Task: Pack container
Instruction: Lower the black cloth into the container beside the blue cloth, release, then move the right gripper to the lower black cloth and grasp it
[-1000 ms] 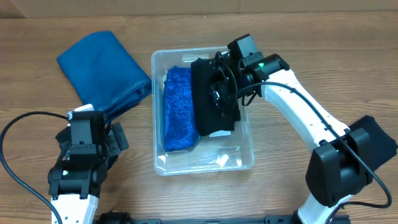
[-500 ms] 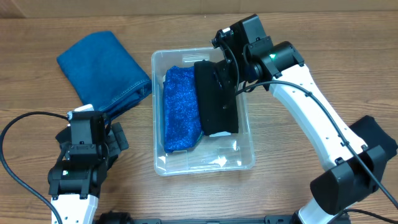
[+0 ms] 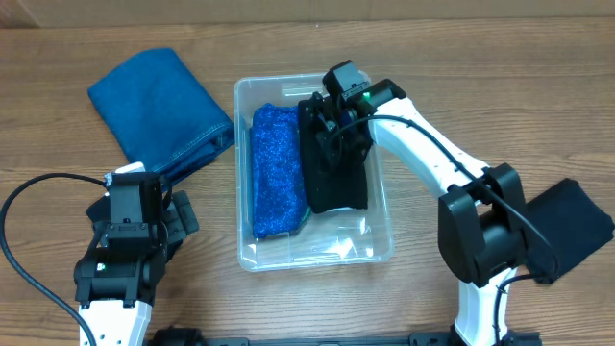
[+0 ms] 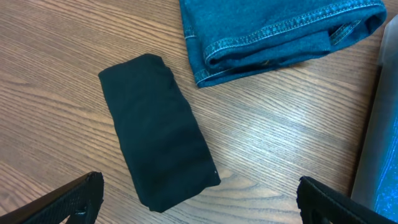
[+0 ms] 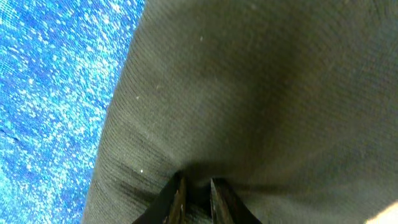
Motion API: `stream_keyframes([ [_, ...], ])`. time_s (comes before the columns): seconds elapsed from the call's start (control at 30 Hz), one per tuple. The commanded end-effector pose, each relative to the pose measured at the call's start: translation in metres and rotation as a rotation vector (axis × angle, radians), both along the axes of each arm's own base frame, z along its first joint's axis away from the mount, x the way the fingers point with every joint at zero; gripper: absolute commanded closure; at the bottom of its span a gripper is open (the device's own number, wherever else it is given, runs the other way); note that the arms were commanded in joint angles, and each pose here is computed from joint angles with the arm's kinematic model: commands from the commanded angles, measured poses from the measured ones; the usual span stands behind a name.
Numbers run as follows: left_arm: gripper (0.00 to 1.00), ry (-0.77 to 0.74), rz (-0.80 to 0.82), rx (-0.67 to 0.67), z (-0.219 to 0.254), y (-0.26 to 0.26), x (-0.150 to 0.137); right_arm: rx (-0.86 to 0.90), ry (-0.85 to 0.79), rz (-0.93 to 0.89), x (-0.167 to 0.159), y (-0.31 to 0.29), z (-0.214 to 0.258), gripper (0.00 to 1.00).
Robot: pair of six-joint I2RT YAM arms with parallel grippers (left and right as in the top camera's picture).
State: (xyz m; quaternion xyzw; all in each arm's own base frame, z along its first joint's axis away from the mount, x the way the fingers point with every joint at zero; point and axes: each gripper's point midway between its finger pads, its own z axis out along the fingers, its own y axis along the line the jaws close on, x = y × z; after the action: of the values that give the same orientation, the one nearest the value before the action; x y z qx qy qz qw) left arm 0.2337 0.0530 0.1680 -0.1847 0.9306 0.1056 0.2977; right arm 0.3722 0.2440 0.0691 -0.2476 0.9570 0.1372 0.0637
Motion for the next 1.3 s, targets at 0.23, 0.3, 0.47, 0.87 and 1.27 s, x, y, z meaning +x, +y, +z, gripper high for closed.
stream_keyframes([
  [0.23, 0.00, -0.026, 0.023, -0.008, 0.007, 0.002, 0.002, 0.106, -0.432, -0.785, 0.037, -0.162, 0.235, 0.39],
  [0.3, 0.00, -0.026, 0.023, -0.008, 0.007, 0.002, 0.003, 0.098, -0.396, -0.977, 0.016, -0.228, 0.245, 0.31],
  [0.47, 0.00, -0.038, 0.023, -0.008, 0.008, 0.002, 0.005, 0.023, -0.176, -1.486, -0.066, -0.372, 0.222, 0.21],
  [0.87, 0.00, -0.063, 0.006, -0.032, 0.011, -0.003, 0.011, 0.161, 0.278, -2.067, -0.202, -0.460, 0.014, 0.09],
  [1.27, 0.00, -0.060, 0.006, -0.033, 0.010, -0.003, 0.010, 0.158, 0.243, -2.093, -0.216, -0.446, -0.060, 0.05],
])
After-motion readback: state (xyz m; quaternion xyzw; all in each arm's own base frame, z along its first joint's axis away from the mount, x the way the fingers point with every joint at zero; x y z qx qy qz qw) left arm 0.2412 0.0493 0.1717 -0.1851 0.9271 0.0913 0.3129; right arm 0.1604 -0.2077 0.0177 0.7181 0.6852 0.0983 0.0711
